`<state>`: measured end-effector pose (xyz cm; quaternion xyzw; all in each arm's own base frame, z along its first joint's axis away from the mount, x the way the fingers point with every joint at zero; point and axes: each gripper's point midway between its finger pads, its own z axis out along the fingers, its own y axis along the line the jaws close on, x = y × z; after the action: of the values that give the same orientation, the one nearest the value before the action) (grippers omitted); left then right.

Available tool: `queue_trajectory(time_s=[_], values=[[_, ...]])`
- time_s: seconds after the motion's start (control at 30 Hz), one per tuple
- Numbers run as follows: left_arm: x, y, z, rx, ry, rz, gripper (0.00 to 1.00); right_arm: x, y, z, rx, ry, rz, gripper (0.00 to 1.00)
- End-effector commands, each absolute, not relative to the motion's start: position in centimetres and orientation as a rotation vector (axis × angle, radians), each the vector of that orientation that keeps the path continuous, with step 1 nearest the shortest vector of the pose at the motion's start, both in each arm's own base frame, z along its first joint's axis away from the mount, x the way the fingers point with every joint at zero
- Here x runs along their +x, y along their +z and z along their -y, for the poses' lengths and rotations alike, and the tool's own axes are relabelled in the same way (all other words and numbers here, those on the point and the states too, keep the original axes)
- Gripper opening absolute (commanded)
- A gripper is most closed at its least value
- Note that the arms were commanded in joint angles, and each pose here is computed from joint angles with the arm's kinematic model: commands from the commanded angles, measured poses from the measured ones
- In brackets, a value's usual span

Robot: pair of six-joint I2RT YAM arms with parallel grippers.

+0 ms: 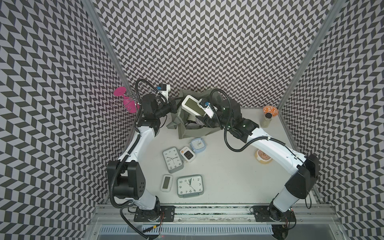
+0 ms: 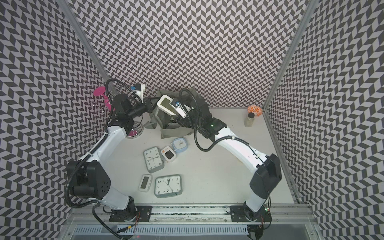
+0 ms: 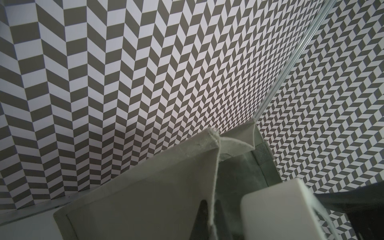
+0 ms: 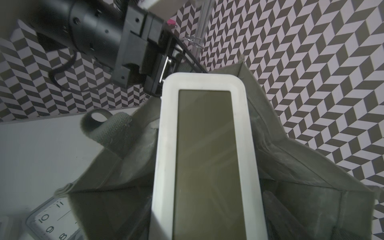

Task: Put the alarm clock into the canvas bag
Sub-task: Place the alarm at the canvas bag.

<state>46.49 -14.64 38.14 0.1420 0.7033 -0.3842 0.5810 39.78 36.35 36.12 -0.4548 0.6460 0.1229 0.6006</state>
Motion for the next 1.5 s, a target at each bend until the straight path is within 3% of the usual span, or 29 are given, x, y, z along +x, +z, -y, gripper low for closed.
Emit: queue_trajectory(time_s=[0.0,0.77,0.9,1.0,1.03,1.07,1.3,1.47], values=[[42.9,46.0,15.3,0.459,-0.876,-1.402,0.0,41.4,37.9,-36.1,-1.023,0.218,-1.451,0.41],[42.5,46.0,15.8,0.469,-0.908,-1.393,0.0,51.0,22.0,-37.7,-1.081,-0.069,-1.798,0.39],[42.4,46.0,15.9,0.47,-0.907,-1.395,0.0,51.3,21.1,-37.8,-1.075,-0.072,-1.812,0.51],[42.5,46.0,15.8,0.468,-0.9,-1.397,0.0,51.0,21.9,-38.0,-1.058,-0.051,-1.806,0.78],[42.6,46.0,15.7,0.464,-0.898,-1.399,0.0,50.9,22.3,-38.1,-1.055,-0.045,-1.798,0.95],[42.6,45.9,15.7,0.459,-0.896,-1.402,0.0,50.6,22.9,-38.1,-1.052,-0.04,-1.792,1.0],[43.2,45.6,15.4,0.424,-0.891,-1.421,0.0,47.6,29.2,-36.7,-0.926,0.069,-1.727,0.99],[43.6,45.3,15.2,0.401,-0.873,-1.436,0.0,42.5,34.1,-34.9,-0.845,0.253,-1.625,0.99]])
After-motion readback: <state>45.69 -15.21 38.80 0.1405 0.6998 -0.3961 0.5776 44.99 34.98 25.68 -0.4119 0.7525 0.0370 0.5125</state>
